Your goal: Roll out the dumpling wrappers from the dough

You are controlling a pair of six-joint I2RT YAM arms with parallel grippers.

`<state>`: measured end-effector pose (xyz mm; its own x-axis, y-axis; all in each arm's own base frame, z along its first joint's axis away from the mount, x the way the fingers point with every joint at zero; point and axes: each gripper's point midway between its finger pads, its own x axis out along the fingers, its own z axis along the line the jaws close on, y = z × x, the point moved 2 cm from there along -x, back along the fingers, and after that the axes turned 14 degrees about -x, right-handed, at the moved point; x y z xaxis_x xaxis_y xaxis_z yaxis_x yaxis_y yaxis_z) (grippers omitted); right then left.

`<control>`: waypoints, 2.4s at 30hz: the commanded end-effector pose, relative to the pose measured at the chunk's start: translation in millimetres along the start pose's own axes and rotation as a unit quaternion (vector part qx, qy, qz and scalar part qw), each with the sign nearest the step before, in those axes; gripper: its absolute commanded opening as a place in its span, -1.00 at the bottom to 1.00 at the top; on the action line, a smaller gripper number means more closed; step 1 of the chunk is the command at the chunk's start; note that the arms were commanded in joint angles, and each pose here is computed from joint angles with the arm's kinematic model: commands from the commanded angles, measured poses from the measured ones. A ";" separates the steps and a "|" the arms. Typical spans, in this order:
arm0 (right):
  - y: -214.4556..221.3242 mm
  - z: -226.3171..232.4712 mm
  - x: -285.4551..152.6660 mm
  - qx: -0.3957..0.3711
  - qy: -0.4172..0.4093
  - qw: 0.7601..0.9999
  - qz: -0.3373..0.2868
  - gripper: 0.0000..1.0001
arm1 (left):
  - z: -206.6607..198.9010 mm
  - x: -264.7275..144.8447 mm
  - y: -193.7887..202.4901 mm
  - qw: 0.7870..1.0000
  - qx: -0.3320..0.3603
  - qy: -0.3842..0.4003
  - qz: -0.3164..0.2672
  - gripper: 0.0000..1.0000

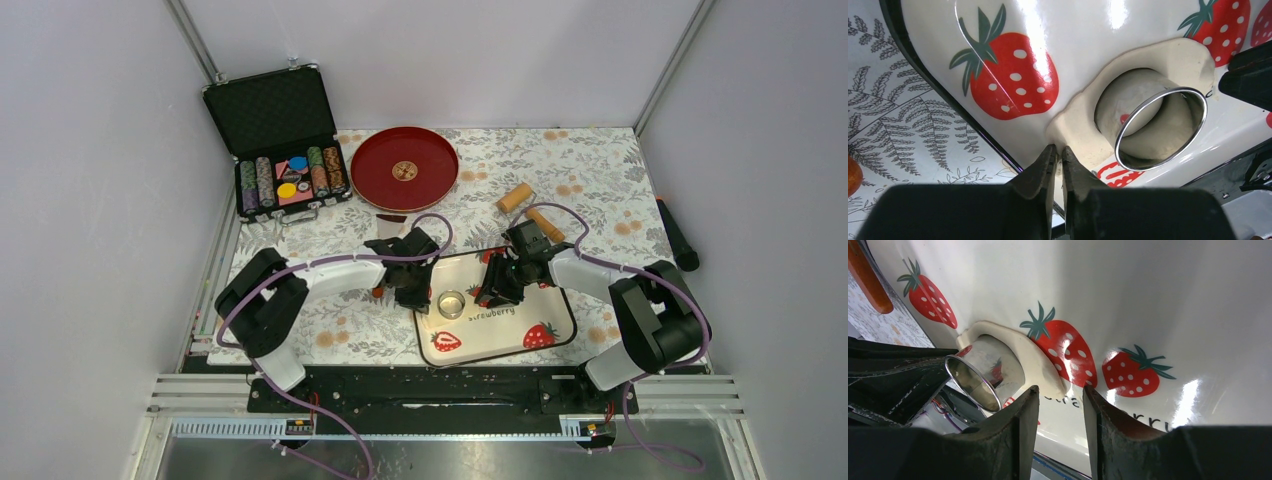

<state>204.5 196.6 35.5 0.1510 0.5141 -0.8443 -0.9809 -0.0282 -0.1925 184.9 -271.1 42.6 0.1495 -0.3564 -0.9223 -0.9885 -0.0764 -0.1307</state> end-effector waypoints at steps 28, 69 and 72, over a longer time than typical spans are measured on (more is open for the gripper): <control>-8.3 6.2 2.1 -0.006 -0.011 1.000 0.009 -0.10 | 32.6 -31.7 -23.1 0.990 -0.129 0.055 -0.033 -0.33; -7.5 20.3 -4.8 -0.022 0.023 0.998 0.063 -0.94 | 59.8 37.8 -22.3 0.984 -0.159 0.075 -0.023 -0.91; -8.9 20.4 -14.1 -0.028 0.032 0.998 0.049 -0.93 | 60.2 38.3 -21.7 0.984 -0.159 0.075 -0.022 -0.93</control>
<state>214.4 207.4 39.1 0.0316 0.4465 -0.8942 -0.9908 -0.1036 -0.0867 234.5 -252.3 31.8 0.2831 -0.6073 -0.7423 -0.9231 -0.3826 -0.0390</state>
